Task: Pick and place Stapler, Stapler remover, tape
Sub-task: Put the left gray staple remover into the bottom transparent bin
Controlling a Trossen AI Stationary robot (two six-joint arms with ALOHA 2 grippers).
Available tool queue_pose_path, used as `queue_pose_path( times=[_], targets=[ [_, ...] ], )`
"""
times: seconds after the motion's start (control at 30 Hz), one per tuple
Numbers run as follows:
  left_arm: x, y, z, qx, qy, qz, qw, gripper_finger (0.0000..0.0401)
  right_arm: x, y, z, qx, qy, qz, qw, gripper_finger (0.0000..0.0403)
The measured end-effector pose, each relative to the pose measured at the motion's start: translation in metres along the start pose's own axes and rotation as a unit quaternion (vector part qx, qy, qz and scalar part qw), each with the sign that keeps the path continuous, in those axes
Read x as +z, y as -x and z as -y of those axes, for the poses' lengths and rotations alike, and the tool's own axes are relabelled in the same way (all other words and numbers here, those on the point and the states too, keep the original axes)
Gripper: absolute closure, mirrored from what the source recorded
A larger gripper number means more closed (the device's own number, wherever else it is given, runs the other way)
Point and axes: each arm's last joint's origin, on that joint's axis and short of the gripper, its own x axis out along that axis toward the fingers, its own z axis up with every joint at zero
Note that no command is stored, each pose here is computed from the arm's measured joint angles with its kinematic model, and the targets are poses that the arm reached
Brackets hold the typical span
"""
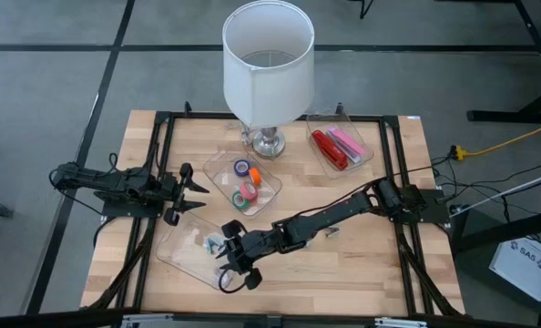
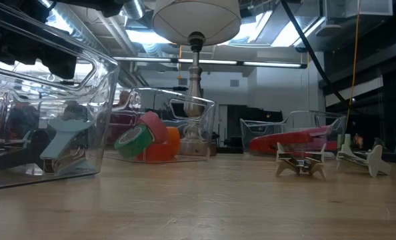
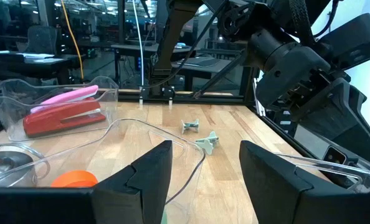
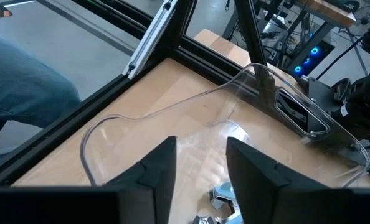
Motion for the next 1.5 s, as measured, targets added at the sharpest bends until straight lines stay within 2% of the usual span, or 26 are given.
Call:
queue_pose_path(
  times=[0.27, 0.5, 0.8, 1.1, 1.27, 1.5],
  targets=[
    [0.0, 0.0, 0.0, 0.0, 0.0, 0.0, 1.0, 0.0216, 0.001, 0.0, -0.002, 0.001, -0.012, 0.0, 1.0, 0.0241],
    [0.0, 0.0, 0.0, 0.0, 0.0, 0.0, 1.0, 0.0216, 0.001, 0.001, -0.009, -0.031, -0.041, -0.016, 0.999, 0.024],
    [0.0, 0.0, 0.0, 0.0, 0.0, 0.0, 1.0, 0.0216, -0.006, 0.002, -0.015, -0.062, -0.152, -0.062, 0.985, 0.024],
    [0.0, 0.0, 0.0, 0.0, 0.0, 0.0, 1.0, 0.0216, -0.017, 0.009, -0.017, -0.078, -0.264, -0.13, 0.953, 0.024],
    [0.0, 0.0, 0.0, 0.0, 0.0, 0.0, 1.0, 0.0216, -0.018, 0.021, -0.017, -0.09, -0.327, -0.18, 0.923, 0.024],
    [0.0, 0.0, 0.0, 0.0, 0.0, 0.0, 1.0, 0.0216, -0.014, 0.039, -0.022, -0.077, -0.401, -0.227, 0.884, 0.024]
  ],
)
